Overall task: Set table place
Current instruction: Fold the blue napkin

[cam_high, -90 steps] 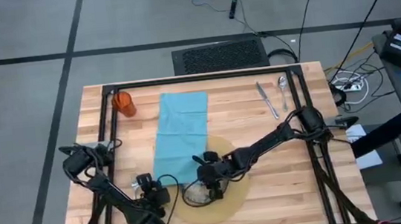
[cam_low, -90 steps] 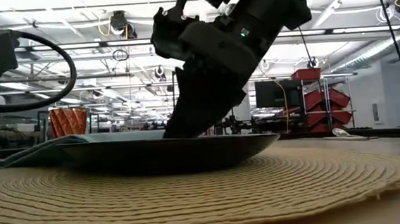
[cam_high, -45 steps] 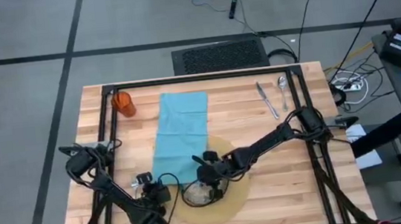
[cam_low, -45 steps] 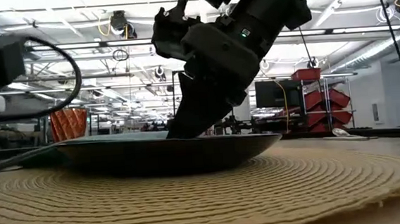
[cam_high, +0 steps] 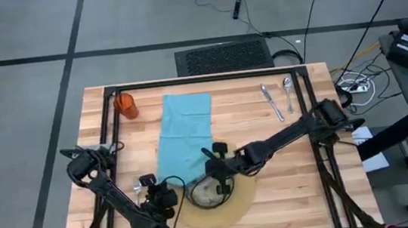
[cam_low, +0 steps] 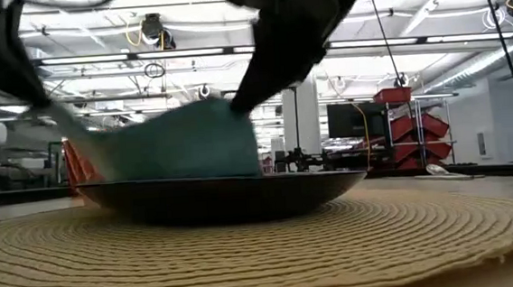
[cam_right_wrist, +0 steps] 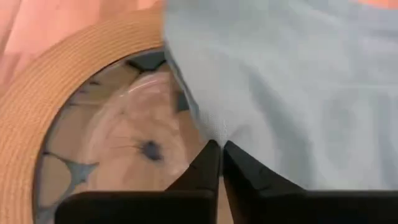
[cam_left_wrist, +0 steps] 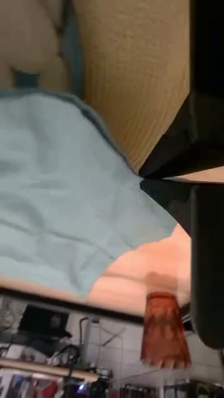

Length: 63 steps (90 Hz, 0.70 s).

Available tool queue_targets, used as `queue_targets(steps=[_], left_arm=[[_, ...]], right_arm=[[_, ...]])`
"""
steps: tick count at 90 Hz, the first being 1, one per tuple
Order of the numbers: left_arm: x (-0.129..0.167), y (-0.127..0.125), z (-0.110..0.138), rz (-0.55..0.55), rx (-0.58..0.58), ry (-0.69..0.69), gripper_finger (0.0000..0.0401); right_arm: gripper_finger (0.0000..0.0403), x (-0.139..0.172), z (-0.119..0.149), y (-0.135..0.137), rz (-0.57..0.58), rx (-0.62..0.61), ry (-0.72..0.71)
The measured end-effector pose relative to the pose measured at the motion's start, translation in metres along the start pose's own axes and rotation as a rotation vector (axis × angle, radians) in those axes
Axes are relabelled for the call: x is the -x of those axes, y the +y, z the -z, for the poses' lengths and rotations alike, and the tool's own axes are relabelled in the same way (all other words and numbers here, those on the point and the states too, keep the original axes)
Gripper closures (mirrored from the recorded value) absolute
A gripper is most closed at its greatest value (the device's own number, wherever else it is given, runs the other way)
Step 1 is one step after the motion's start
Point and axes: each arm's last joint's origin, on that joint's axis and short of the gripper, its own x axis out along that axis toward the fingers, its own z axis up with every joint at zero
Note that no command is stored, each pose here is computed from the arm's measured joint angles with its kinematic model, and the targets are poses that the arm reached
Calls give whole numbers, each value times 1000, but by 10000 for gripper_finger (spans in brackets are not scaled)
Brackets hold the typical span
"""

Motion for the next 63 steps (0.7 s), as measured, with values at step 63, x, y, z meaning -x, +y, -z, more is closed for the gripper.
queue_targets(steps=[63], left_arm=[[61, 88, -114, -121, 96, -474, 401]], right_arm=[[403, 193, -31, -67, 230, -31, -324]])
